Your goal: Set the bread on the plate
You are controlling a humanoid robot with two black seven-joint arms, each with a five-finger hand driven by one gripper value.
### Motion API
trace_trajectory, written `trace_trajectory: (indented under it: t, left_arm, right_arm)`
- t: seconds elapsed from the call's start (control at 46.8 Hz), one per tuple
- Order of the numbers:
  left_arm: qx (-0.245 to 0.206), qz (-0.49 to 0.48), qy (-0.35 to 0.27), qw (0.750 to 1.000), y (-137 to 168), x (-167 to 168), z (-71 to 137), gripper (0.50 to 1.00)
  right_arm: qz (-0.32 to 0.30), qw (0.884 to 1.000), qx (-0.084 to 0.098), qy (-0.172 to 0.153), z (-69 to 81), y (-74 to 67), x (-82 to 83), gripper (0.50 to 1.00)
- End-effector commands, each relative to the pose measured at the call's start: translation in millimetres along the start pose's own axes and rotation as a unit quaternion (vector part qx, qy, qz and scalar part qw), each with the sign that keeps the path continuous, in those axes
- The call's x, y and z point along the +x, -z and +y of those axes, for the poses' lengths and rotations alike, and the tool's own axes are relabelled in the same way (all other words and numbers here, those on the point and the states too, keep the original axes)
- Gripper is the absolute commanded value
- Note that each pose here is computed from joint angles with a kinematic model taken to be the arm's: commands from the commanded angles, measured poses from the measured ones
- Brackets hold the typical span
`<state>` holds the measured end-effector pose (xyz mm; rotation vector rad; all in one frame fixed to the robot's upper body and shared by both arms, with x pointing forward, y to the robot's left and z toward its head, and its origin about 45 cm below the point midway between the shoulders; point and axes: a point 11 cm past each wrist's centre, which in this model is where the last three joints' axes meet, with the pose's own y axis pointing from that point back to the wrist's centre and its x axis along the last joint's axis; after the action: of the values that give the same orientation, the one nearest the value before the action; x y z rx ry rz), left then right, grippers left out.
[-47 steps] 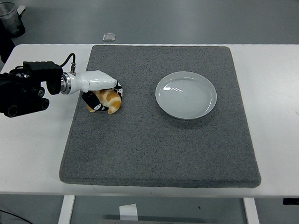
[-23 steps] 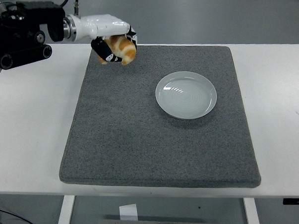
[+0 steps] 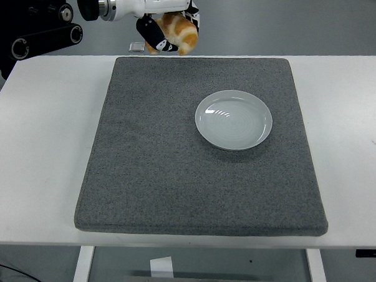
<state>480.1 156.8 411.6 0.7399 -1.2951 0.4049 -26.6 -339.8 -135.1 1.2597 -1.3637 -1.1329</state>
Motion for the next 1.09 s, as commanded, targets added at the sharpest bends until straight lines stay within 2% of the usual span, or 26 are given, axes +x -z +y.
trace_trajectory:
  t: [0.0,0.321,0.598,0.897,1.068]
  left_arm:
    - [-0.010,-0.006,0.001,1.000,-9,-2,-11,0.500]
    - [-0.042,-0.030,0.012,0.999,-45,-26,-65,0.500]
    - [-0.049,-0.038,0.013,0.998,-61,-49,-97,0.500]
    - [-0.012,-0.033,0.014,0.999,-31,-67,-93,0.500]
    - [-0.012,-0.026,0.030,0.999,-29,-88,-92,0.500]
  right_arm:
    - [0.000,1.000,0.000,0.000,0.0,0.1,0.0,0.932]
    - [0.000,1.000,-0.001,0.000,0.1,-0.8,0.0,0.932]
    - [0.000,1.000,0.000,-0.001,0.0,0.1,0.2,0.932]
    - [0.000,1.000,-0.001,-0.001,0.0,-0.1,0.2,0.932]
    - [0.001,1.000,0.000,-0.001,0.0,0.0,0.1,0.932]
